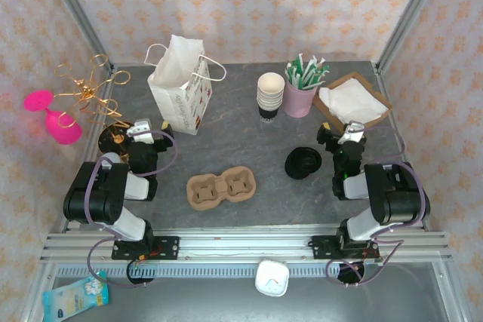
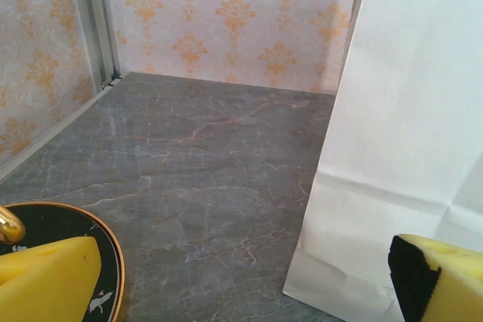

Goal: Pack the takeout coffee

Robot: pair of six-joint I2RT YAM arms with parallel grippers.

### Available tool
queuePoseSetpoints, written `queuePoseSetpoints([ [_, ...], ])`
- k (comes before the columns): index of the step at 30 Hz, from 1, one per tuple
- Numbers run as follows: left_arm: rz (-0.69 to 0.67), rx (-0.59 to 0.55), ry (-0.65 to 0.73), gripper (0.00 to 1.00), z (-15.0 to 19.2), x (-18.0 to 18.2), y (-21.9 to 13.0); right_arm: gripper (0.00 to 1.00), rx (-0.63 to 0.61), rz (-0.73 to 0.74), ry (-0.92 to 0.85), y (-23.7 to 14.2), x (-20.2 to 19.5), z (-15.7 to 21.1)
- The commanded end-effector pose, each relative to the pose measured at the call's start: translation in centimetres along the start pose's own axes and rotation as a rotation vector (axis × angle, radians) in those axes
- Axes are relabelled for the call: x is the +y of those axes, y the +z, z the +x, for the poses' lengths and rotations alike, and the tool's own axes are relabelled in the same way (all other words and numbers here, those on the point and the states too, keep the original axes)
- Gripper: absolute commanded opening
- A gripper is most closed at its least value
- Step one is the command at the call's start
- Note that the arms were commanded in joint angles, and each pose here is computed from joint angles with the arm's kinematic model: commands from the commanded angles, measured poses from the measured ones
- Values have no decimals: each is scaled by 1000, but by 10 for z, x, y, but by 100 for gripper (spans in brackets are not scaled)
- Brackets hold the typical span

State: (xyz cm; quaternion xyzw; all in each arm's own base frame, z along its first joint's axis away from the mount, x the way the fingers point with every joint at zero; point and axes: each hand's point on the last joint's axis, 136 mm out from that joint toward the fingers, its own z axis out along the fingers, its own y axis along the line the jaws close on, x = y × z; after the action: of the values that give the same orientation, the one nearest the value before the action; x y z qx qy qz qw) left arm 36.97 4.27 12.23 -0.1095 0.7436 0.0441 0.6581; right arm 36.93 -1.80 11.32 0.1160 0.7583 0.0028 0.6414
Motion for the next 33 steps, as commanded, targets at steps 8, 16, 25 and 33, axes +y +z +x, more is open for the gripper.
queuePoseSetpoints([
  [8,25,-41,-1,99,-11,-6,0,100,-40,-4,-6,3,2,-12],
  [16,26,-42,-1,99,-11,-6,-1,100,-42,-3,-6,3,3,-12],
  [25,25,-43,-2,99,-11,-5,-1,100,-41,-2,-4,3,2,-12],
  [33,30,-68,-8,99,-19,-5,-8,100,-51,10,6,1,0,-16],
])
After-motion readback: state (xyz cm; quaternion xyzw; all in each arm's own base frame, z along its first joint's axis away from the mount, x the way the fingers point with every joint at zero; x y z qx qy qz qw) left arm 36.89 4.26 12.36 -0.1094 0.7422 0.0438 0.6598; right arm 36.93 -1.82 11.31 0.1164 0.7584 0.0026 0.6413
